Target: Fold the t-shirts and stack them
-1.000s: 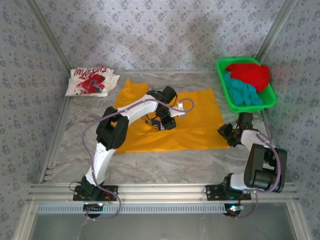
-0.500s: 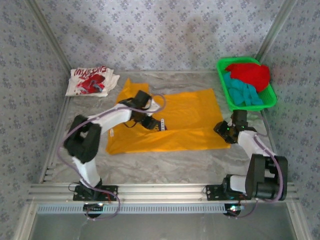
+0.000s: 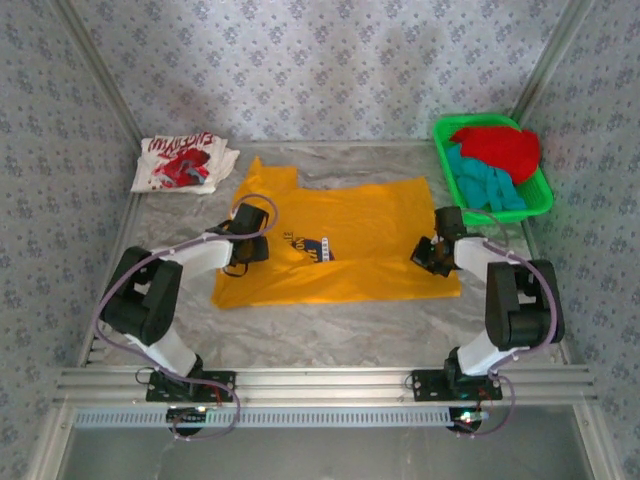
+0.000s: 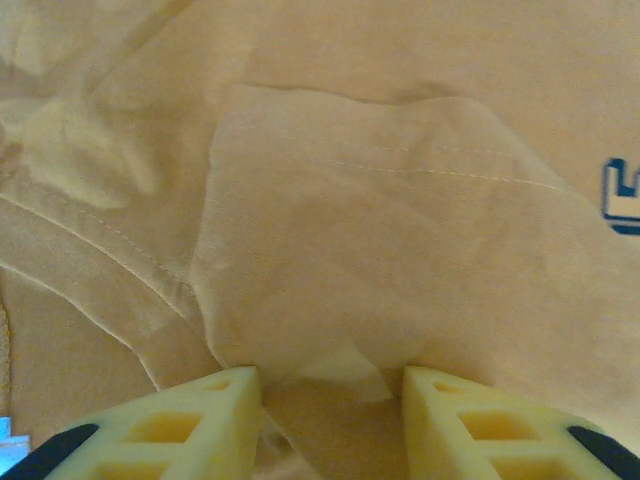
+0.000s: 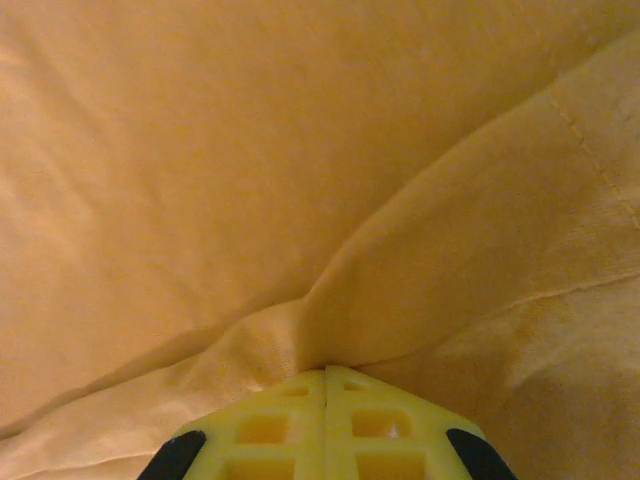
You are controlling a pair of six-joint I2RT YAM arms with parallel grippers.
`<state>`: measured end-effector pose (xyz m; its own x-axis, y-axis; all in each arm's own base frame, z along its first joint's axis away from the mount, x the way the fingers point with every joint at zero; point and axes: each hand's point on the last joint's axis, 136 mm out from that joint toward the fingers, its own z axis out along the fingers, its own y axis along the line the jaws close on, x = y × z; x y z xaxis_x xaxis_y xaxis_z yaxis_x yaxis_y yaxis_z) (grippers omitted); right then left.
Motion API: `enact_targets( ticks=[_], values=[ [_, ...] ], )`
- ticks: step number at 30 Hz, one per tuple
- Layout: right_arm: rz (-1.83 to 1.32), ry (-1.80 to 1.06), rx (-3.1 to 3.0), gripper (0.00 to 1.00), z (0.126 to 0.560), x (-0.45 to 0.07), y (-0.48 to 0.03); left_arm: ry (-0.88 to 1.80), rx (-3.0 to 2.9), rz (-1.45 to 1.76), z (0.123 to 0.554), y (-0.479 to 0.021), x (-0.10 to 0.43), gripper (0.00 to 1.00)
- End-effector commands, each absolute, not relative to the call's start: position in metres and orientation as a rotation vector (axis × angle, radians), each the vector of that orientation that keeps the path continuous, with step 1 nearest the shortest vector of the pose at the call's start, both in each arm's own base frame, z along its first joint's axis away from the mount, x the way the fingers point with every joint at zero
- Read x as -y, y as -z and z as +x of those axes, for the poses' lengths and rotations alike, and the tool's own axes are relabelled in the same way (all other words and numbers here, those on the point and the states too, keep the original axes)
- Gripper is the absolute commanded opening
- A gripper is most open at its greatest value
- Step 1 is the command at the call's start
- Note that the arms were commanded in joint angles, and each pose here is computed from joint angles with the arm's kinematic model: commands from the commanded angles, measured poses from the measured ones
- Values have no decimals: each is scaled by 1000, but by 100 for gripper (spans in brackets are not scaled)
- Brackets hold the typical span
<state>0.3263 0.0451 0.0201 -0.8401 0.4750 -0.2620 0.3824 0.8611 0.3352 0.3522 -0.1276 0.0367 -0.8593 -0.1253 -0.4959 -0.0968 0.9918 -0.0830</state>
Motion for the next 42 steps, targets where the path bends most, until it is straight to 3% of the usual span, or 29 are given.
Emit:
enact_targets(
  ticks=[1,14,20,23,29,31,33,38,42],
  values=[
    [759,-432,-2689,2,322,-43,-12,61,-2585,-291,360,-28,115,41],
    [1108,-537,-2602,0,236,-36,-5,108,-2709,-405,294,0,105,41],
    [1085,-471,-2550,4,223,-26,-21,71,-2688,-292,282,-26,123,41],
    [961,-462,-2475,8,249,-21,-57,82,-2610,-255,307,-62,127,42],
    [660,-424,-2429,22,312,-27,-118,174,-2422,-150,397,-151,133,45],
    [609,-455,-2435,24,332,-31,-124,234,-2379,-95,430,-172,136,48],
    [568,-489,-2417,25,354,-33,-130,201,-2330,-30,469,-194,137,59],
    [496,-532,-2419,27,391,-39,-141,204,-2366,202,547,-185,161,60],
    [463,-525,-2403,29,401,-39,-148,187,-2416,189,594,-168,160,63]
  ],
)
